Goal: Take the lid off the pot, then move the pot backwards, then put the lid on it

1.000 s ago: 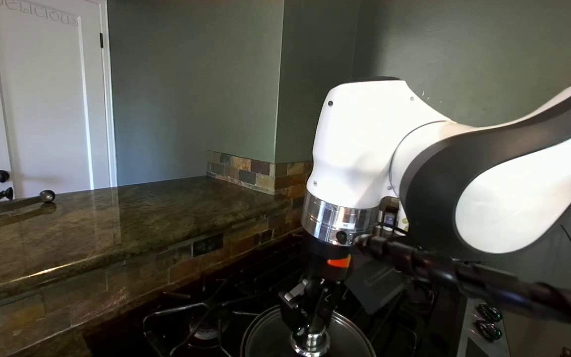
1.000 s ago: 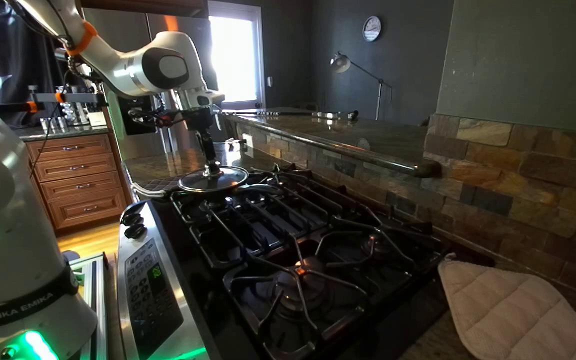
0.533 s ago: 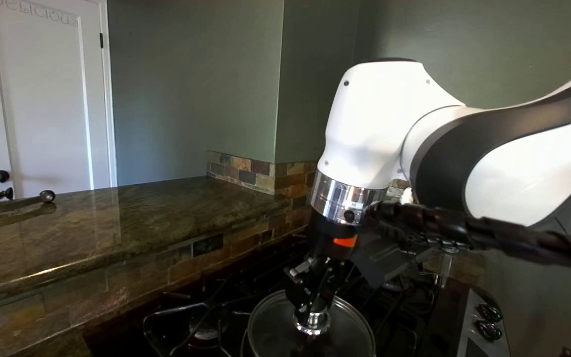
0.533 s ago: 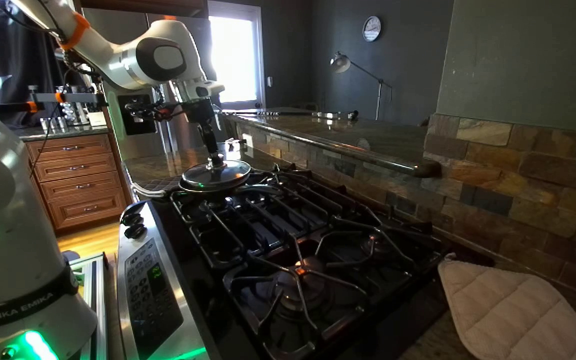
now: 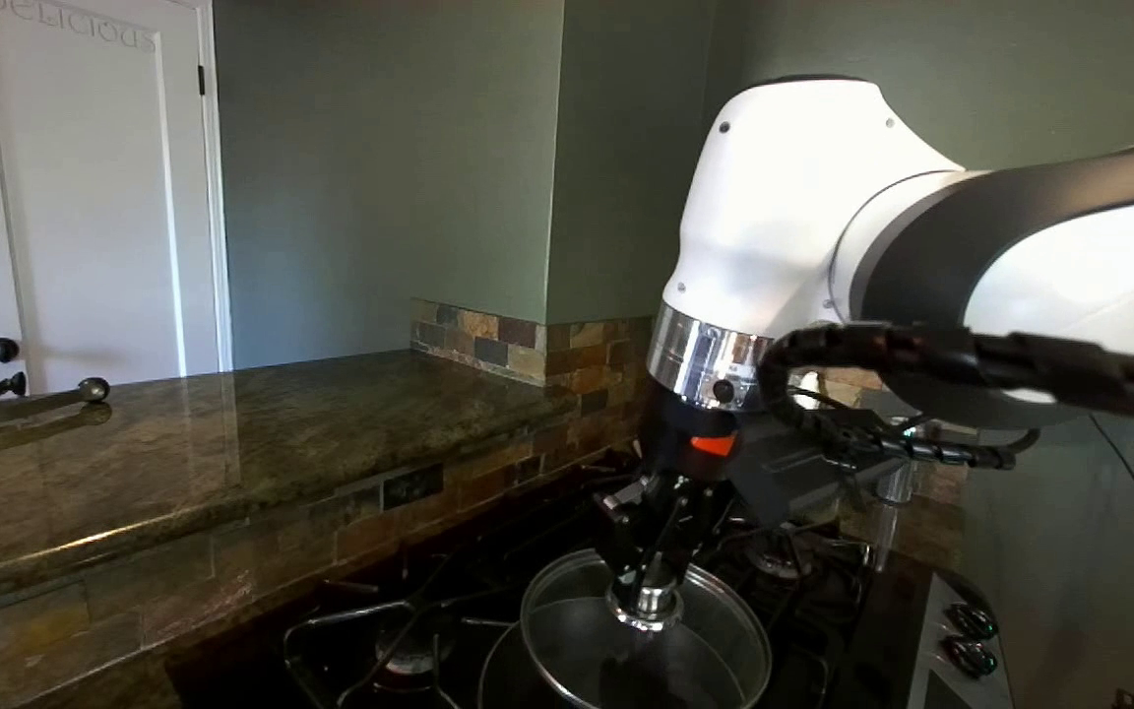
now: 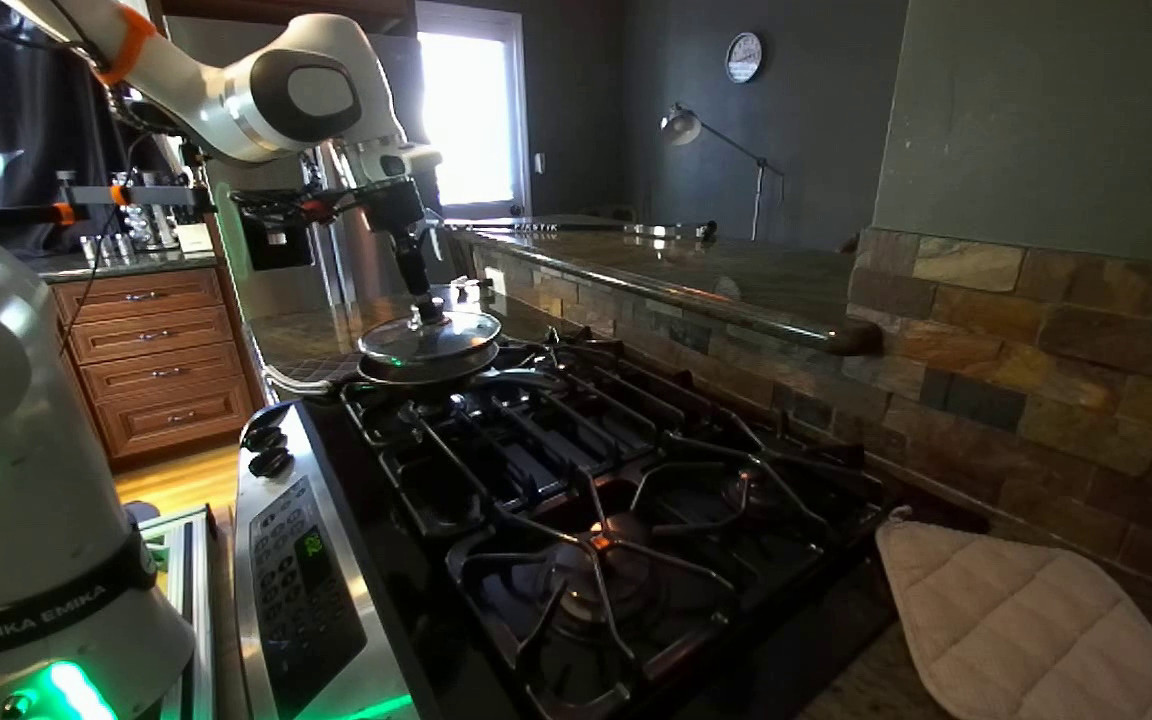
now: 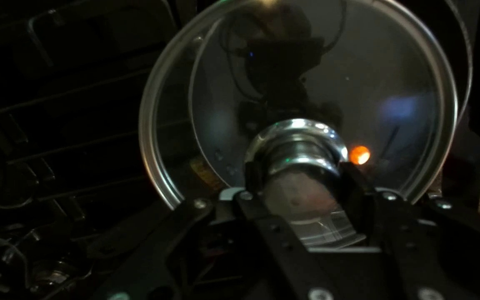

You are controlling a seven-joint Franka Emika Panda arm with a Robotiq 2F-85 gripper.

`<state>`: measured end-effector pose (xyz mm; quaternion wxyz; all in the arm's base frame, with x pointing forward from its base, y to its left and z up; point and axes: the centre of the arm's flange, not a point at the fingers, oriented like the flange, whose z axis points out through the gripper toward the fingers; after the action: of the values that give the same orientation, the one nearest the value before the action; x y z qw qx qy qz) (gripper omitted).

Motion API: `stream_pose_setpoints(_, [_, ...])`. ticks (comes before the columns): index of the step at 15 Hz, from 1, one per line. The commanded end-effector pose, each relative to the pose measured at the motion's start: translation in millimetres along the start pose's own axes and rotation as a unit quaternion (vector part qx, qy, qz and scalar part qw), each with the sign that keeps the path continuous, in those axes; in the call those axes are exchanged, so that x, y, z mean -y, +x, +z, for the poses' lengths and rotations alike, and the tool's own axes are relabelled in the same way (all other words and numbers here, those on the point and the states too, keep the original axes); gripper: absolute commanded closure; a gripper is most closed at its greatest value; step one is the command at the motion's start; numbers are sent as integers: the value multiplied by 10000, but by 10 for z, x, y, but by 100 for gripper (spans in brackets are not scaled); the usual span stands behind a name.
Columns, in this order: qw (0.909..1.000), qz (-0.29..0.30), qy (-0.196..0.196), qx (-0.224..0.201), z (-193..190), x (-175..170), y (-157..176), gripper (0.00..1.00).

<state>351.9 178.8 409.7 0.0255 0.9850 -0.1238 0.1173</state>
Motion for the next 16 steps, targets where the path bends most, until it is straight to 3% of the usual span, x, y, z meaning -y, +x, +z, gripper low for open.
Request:
stream_pose_setpoints(1, [9991,415,-67,7,-236,-213,-85,77])
stream_pose_setpoints(6, [9919,1163,-396,307,-276,-492,-150,77])
stream_pose_setpoints(9, [9820,1712,-601,527,-202,-710,-172,77])
stream_pose_setpoints(16, [9572,2712,-829,576,-109,-1078,-120,77])
